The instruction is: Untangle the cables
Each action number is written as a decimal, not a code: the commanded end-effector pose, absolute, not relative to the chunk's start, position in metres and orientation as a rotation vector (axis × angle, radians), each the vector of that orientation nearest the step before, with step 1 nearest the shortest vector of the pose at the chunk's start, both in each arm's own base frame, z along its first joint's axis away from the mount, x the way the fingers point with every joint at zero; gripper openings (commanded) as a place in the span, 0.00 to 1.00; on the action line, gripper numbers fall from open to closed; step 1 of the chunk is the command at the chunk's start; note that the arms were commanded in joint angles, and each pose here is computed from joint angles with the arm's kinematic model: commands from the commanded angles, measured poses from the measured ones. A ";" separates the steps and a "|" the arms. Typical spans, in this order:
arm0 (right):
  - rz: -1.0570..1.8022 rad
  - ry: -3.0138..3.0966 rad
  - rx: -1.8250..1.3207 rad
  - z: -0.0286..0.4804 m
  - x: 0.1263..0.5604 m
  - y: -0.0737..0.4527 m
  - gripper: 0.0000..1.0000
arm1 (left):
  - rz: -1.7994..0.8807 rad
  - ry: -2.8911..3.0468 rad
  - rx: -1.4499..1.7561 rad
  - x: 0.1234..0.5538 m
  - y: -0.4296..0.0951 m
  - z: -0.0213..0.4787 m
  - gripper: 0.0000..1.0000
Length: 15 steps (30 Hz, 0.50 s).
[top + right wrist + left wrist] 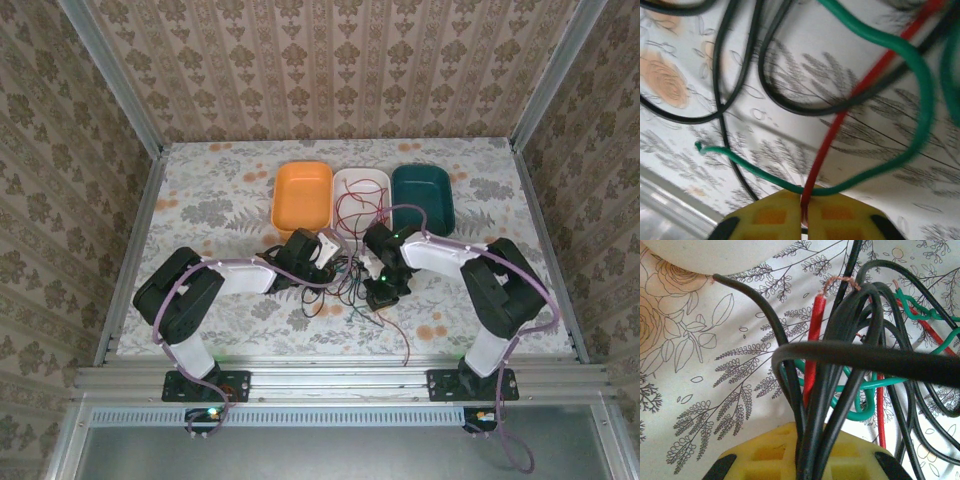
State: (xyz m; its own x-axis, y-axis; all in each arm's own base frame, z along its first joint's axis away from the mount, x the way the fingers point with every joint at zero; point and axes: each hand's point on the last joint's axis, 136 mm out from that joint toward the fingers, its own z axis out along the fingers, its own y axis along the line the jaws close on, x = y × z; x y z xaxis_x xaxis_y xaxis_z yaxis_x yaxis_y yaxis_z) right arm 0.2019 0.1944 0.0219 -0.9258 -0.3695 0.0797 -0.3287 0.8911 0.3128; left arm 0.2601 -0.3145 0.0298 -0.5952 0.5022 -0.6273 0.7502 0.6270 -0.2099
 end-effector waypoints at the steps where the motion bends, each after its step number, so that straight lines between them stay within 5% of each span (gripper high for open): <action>1: -0.241 -3.069 0.507 0.032 0.216 0.165 0.00 | -0.658 2.312 0.976 0.265 -0.319 0.039 0.00; 8: 0.030 -3.404 0.141 0.085 0.265 0.103 0.00 | -0.668 2.330 0.973 0.264 -0.320 0.032 0.01; 15: 0.212 -3.741 -0.153 0.176 0.296 0.062 0.00 | -0.688 2.359 0.987 0.255 -0.318 0.023 0.18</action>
State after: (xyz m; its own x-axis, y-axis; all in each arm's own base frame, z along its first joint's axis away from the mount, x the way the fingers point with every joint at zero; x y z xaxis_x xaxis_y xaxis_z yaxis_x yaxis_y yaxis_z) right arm 0.2825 0.0898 0.1387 -0.8937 -0.0206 -0.4482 -0.0226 0.9997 -0.0010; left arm 0.2570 -0.3200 0.0305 -0.5939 0.5005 -0.6300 0.7604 0.6051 -0.2361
